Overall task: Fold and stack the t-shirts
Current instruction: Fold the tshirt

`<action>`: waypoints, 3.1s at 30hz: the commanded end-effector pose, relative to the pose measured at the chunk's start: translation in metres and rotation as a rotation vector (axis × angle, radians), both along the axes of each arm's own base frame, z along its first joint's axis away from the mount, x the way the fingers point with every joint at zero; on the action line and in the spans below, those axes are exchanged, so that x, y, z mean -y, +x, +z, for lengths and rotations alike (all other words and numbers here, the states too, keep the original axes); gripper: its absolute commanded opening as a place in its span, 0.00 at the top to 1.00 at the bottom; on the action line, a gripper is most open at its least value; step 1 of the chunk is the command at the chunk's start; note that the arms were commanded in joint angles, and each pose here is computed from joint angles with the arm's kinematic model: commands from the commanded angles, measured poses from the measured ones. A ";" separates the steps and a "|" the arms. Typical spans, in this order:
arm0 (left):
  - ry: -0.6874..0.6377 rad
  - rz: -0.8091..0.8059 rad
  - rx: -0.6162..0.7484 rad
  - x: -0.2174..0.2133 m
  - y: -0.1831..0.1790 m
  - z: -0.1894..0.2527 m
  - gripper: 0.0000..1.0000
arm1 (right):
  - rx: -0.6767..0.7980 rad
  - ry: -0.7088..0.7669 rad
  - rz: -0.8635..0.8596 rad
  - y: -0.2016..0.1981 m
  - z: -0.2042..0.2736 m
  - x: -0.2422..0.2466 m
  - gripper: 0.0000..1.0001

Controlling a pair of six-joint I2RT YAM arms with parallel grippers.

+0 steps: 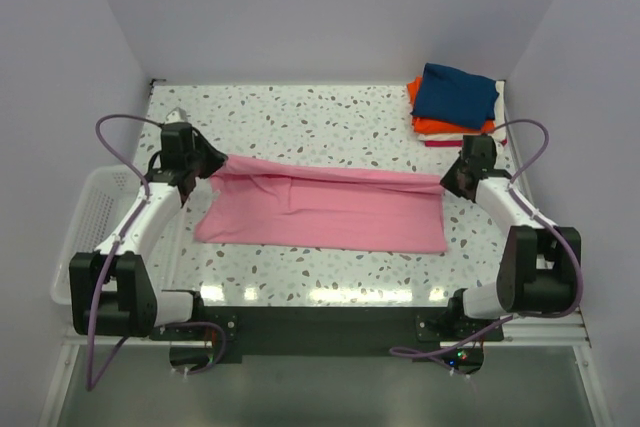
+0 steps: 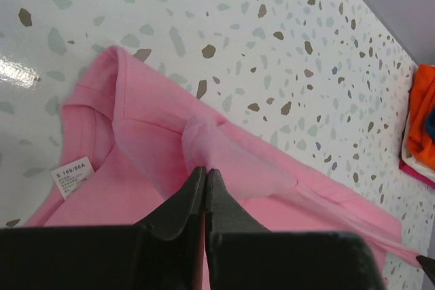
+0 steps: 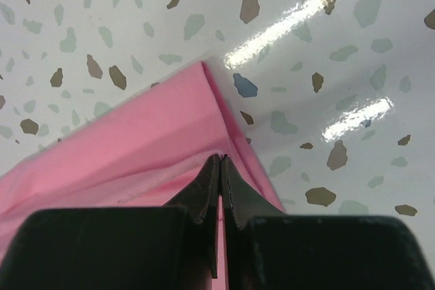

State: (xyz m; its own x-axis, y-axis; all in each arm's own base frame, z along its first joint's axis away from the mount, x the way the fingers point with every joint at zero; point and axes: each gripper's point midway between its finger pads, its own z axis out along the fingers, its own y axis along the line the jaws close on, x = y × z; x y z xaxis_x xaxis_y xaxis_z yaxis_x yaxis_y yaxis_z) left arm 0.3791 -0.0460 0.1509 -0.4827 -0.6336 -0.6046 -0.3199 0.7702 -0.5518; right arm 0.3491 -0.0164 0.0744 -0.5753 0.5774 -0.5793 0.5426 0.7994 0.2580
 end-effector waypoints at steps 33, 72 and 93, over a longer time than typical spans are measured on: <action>0.024 0.100 -0.100 -0.019 -0.068 -0.055 1.00 | 0.145 0.084 -0.035 -0.025 0.004 -0.003 0.95; 0.016 0.074 -0.145 -0.014 -0.076 -0.079 0.97 | 0.010 0.212 0.000 -0.058 -0.030 -0.032 0.61; -0.027 0.063 -0.037 -0.007 0.000 -0.024 1.00 | 0.090 0.157 0.021 0.021 0.022 -0.020 1.00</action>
State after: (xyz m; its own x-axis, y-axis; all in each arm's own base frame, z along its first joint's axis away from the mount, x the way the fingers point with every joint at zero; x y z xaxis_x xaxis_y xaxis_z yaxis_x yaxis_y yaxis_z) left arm 0.3349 -0.0397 0.0820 -0.5451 -0.6660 -0.5092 -0.4560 0.7452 -0.4866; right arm 0.3379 0.0106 0.0710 -0.5701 0.6769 -0.4656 0.5286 0.7360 0.4228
